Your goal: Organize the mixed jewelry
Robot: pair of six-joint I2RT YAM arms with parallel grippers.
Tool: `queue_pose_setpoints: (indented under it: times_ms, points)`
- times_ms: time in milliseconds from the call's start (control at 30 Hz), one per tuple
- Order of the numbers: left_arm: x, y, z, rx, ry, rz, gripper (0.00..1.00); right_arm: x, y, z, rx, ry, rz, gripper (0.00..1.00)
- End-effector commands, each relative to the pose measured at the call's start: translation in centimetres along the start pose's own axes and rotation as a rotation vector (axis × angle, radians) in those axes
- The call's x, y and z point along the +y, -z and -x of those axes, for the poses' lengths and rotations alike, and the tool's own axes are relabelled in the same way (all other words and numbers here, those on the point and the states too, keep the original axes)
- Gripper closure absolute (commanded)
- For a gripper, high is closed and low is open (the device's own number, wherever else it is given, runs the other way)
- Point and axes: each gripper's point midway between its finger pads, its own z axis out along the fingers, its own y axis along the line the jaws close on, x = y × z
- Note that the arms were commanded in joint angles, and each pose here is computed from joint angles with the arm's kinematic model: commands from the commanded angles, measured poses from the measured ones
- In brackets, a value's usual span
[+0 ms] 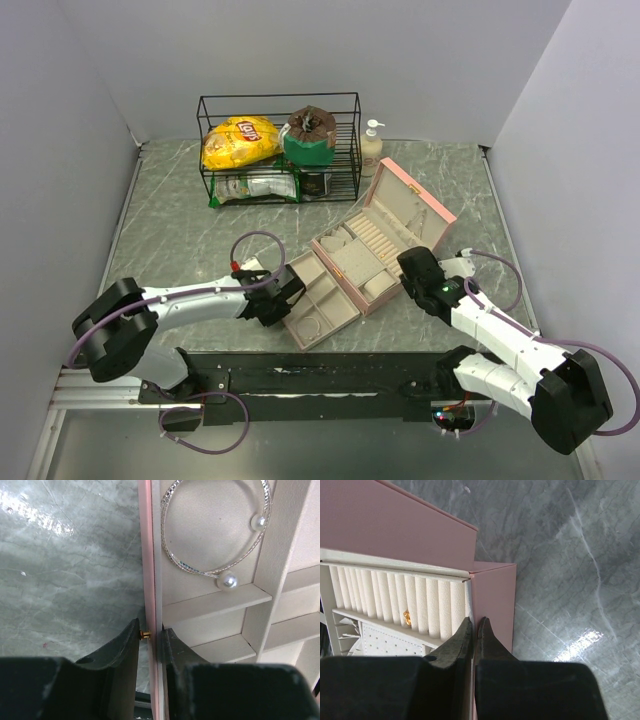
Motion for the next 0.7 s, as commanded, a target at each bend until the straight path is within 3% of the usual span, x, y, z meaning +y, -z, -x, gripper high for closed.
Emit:
queue_pose_setpoints:
  times_ms: [0, 667]
  points:
    - [-1.7, 1.2, 0.0, 0.003, 0.058, -0.065, 0.99, 1.6, 0.4, -1.0, 0.05, -0.094, 0.043, 1.0]
    - [-1.9, 1.3, -0.3, -0.03, 0.073, -0.067, 0.99, 1.6, 0.2, -1.3, 0.058, -0.072, 0.034, 1.0]
